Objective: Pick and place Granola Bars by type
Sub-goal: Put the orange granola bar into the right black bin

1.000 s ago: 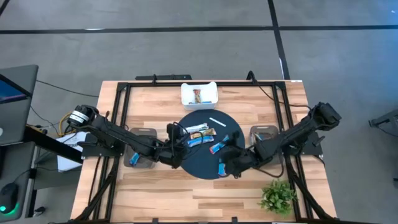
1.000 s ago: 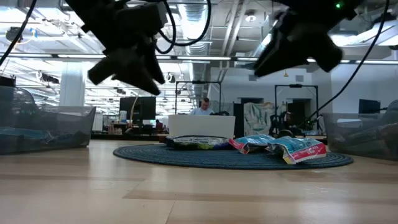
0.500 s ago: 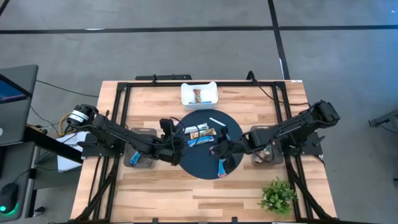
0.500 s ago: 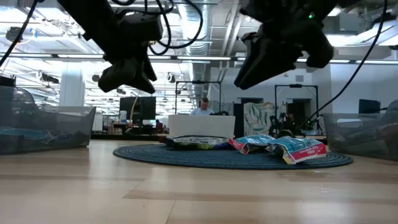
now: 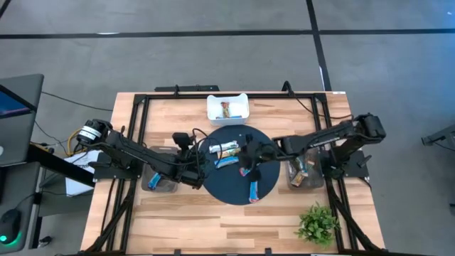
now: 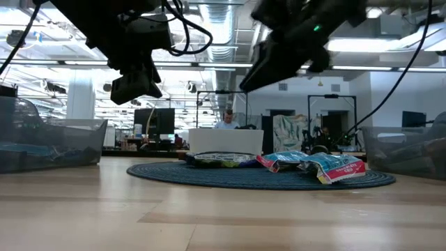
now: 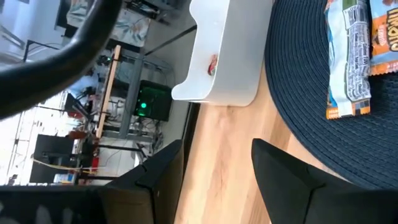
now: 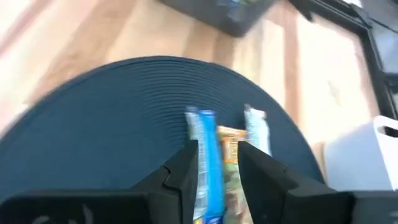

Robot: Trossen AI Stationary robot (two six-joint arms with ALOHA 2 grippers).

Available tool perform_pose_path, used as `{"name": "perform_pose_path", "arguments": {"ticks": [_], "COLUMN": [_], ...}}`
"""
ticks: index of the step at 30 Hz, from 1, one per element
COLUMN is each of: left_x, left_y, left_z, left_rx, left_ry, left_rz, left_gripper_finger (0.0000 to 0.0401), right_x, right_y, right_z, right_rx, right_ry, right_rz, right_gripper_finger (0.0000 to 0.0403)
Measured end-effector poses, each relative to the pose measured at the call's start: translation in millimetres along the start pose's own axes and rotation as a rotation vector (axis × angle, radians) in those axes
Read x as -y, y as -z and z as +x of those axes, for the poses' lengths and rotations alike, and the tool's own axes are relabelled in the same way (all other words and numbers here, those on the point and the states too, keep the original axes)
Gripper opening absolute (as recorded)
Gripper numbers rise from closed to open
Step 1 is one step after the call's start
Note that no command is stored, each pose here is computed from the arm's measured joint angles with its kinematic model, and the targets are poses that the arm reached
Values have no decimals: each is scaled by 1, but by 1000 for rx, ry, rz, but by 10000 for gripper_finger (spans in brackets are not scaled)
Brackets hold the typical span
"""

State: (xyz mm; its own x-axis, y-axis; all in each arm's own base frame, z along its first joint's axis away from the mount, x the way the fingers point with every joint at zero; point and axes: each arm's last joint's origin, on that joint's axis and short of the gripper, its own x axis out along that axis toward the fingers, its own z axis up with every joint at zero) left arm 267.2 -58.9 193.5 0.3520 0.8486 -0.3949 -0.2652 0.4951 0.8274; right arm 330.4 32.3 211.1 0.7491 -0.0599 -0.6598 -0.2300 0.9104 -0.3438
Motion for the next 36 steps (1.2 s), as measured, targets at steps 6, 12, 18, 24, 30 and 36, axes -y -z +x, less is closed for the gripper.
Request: {"name": "perform_pose_path", "arguments": {"ticks": [6, 12, 18, 24, 30, 36], "left_x": [0, -1, -1, -1, -1, -1], "left_y": [1, 3, 3, 3, 3, 3], "left_z": [0, 0, 0, 0, 0, 0], "left_rx": [-7, -13, -13, -13, -12, -13], "left_ry": [-5, -8, -11, -11, -11, -10], "left_rz": [-3, -5, -5, -10, -11, -11], "left_gripper_finger": [185, 185, 185, 185, 185, 185], "right_x": [24, 35, 38, 36, 36, 36], "right_y": [26, 52, 61, 65, 64, 64], "right_z": [29, 60, 73, 78, 76, 76], "right_rx": [-78, -178, -209, -226, -230, -226], "right_ry": [-40, -53, -62, -68, -69, -68], "right_rz": [51, 88, 103, 102, 109, 102], "right_gripper_finger": [106, 106, 106, 106, 88, 27]}}
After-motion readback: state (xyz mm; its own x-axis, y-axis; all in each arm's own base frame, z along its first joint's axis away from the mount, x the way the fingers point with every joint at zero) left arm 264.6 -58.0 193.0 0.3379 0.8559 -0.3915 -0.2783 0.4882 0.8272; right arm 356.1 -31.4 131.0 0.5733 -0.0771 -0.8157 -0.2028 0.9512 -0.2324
